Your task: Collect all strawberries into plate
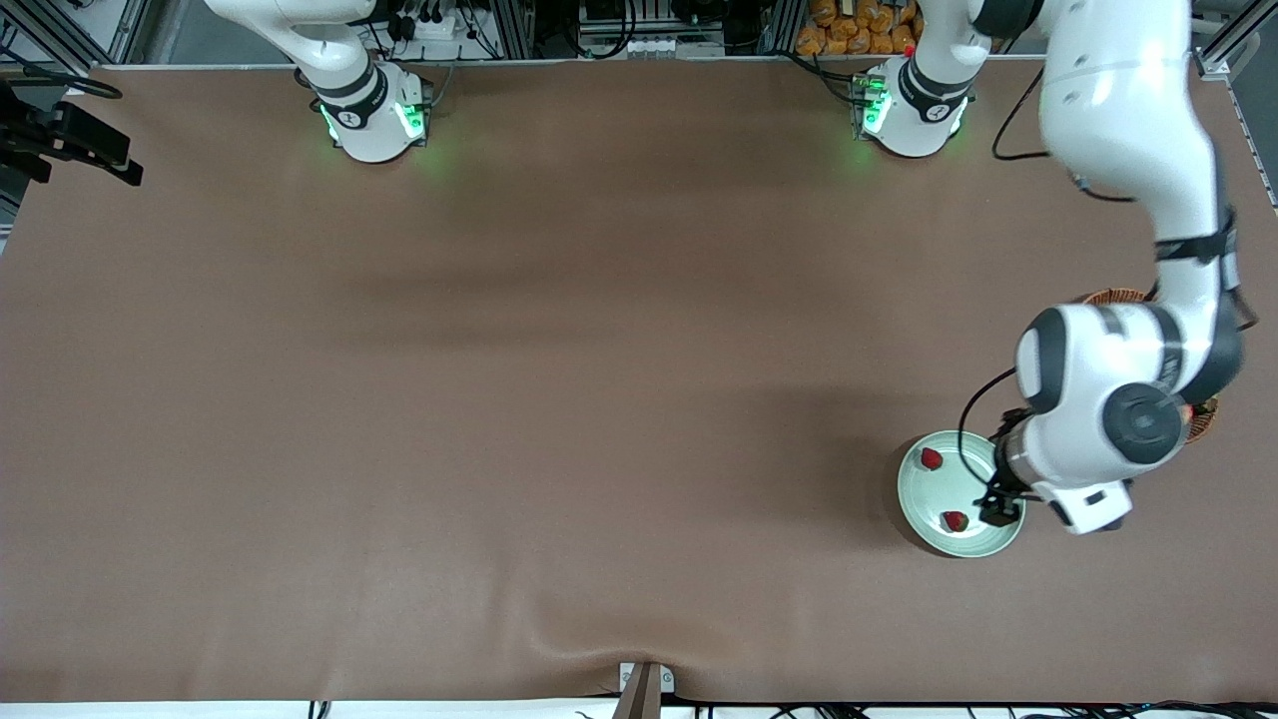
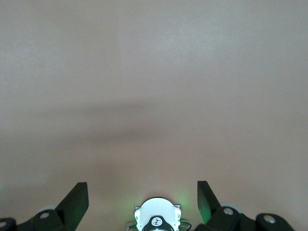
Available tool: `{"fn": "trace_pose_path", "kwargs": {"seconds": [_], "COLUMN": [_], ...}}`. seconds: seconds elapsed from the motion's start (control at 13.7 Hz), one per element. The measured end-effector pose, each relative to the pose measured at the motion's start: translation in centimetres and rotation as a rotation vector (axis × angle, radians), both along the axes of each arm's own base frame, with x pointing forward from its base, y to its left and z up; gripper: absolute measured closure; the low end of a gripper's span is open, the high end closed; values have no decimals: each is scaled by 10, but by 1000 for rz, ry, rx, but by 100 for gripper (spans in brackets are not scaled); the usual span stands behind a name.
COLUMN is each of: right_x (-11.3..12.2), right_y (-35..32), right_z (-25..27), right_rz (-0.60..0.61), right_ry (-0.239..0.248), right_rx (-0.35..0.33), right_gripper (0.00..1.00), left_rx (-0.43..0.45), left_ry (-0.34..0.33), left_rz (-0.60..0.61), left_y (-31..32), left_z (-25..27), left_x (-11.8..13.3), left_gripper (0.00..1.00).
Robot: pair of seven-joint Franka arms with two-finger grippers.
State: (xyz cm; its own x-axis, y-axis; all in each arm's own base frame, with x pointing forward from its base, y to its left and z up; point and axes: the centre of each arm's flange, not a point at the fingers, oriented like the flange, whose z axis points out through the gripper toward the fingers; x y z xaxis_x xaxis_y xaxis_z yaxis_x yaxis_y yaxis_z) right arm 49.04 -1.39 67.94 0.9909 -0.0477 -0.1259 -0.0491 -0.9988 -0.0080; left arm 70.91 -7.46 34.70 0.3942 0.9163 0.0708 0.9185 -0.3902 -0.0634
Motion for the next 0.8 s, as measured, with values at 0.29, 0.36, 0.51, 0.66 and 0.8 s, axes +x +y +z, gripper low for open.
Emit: {"fn": "trace_pose_path", "kwargs": {"seconds": [0.29,0.36,0.51,0.66,0.8], "right_x": [0,0,-1,-3,-8], "right_y": [-1,-1,-1,-3,-5], "right_z": [0,1,3,3,-2], "right_rz": [-1,-1,-1,-5,-10], "right_ry": [1,0,-5,8,60], "right_rx": [0,0,0,1,3], "right_gripper": [0,0,0,0,0], "left_rx": [-29,-35,-50,-72,-102], "left_ry": [-22,-20,-3,15,32], "left_rz": [-137,-170,-241,-324,-406], "left_y": [-1,-2,0,7,16], "left_z": [64,77,105,141,167], "left_x": [-12,-16,-28,-48,-77], "left_gripper": [0,0,0,0,0]}}
